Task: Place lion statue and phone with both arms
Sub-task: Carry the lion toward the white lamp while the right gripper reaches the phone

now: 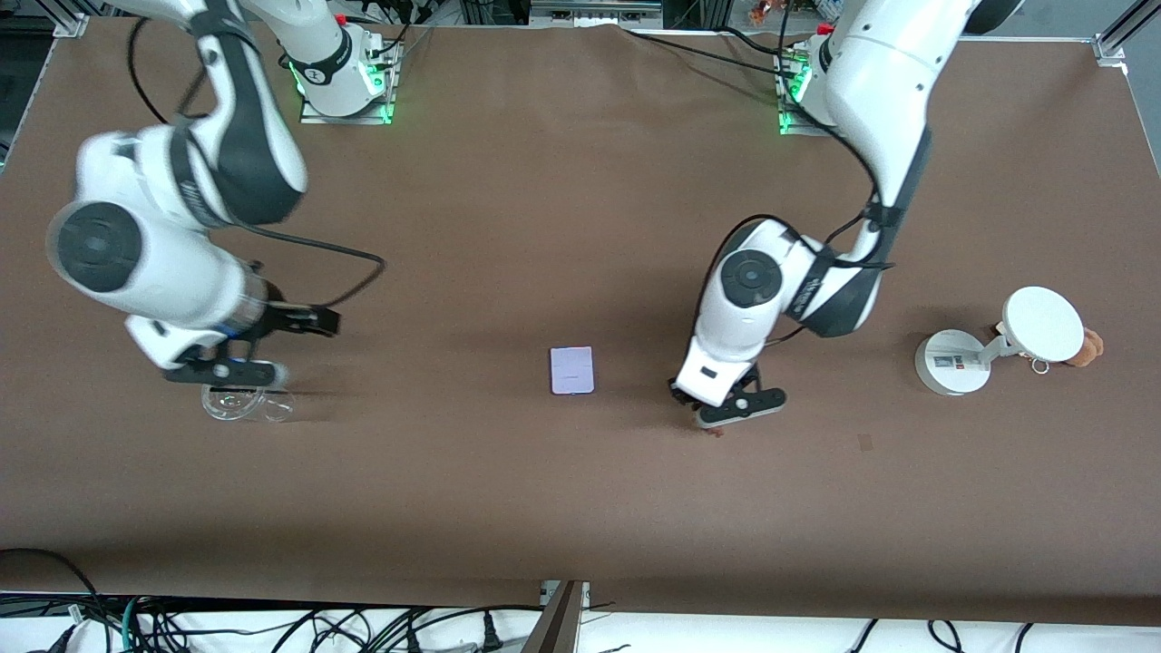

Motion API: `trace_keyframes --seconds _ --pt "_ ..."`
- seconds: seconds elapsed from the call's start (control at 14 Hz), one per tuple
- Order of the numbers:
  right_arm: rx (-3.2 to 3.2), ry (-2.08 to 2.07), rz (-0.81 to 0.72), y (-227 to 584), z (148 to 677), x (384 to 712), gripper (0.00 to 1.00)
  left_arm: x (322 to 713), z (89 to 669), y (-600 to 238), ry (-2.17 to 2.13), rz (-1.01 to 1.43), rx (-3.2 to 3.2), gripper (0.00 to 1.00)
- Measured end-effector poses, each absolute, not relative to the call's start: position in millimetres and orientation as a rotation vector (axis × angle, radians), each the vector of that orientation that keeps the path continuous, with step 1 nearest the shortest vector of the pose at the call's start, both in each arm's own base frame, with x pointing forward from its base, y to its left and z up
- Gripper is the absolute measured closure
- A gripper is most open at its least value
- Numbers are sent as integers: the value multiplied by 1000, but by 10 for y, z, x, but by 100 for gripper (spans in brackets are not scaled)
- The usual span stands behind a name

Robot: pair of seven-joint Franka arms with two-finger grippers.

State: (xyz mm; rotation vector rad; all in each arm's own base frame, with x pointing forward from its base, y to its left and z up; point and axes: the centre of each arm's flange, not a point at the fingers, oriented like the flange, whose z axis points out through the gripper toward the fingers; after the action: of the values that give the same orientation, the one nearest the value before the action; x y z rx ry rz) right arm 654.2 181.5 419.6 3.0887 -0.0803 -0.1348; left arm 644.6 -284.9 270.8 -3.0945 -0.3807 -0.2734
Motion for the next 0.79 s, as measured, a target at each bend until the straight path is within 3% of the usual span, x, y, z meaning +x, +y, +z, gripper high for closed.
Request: trace_keyframes --seconds 0.36,0.79 --pt "3140 -225 81 3013 3337 6531 0 6241 2744 -1797 -284 -217 -3062 67" --pt "3195 -251 280 4169 2425 6180 0 6060 2475 -840 -149 -248 -3076 67"
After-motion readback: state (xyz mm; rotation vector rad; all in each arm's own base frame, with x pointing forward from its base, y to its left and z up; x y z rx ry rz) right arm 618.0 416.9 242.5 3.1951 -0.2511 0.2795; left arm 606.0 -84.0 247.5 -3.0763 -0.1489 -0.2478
